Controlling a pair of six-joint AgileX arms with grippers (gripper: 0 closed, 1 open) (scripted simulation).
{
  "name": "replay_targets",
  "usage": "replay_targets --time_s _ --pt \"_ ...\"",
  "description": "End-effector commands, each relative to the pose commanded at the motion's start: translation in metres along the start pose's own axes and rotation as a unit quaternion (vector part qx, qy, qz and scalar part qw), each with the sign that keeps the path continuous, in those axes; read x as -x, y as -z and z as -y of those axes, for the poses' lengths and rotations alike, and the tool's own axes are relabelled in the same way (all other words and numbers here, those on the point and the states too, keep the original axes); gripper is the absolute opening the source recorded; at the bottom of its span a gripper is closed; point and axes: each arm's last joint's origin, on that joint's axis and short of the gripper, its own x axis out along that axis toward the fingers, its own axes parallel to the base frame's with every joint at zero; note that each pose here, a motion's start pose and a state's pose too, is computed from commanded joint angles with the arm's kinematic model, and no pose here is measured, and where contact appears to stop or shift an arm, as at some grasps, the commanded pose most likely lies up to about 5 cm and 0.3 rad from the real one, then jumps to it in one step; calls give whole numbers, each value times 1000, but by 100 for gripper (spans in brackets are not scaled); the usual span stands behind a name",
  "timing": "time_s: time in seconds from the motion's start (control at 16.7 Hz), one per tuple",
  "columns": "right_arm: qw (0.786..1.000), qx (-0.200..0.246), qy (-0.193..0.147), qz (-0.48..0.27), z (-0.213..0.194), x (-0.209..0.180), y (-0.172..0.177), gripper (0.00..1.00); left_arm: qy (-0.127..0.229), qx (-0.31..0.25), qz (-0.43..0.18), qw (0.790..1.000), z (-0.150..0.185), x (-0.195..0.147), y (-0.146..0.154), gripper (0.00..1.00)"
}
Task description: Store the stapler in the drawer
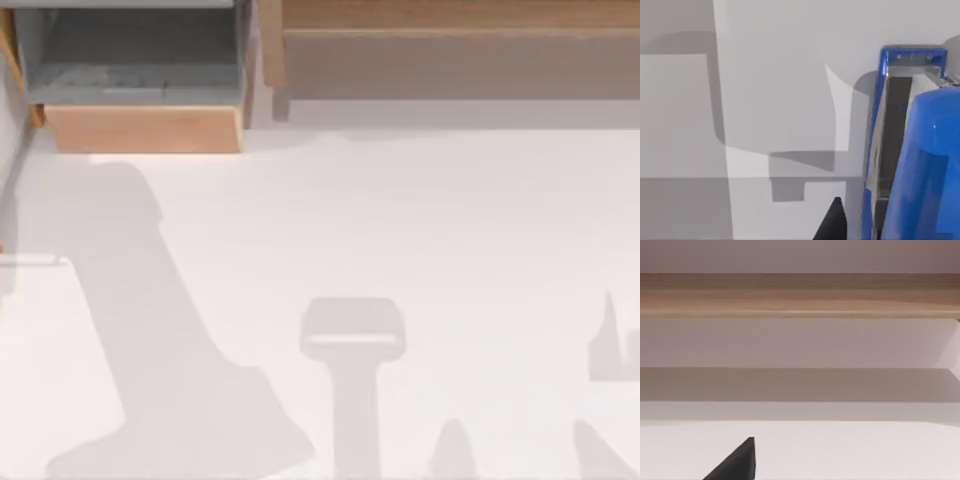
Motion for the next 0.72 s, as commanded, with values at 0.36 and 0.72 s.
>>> replay_targets --time_s 0.36,0.72 --pt "1000 0 0 0 0 0 0 100 0 0 0 1000 0 0 0 100" --pt "1000 0 0 0 0 0 0 100 0 -1 0 1000 1 0 0 100"
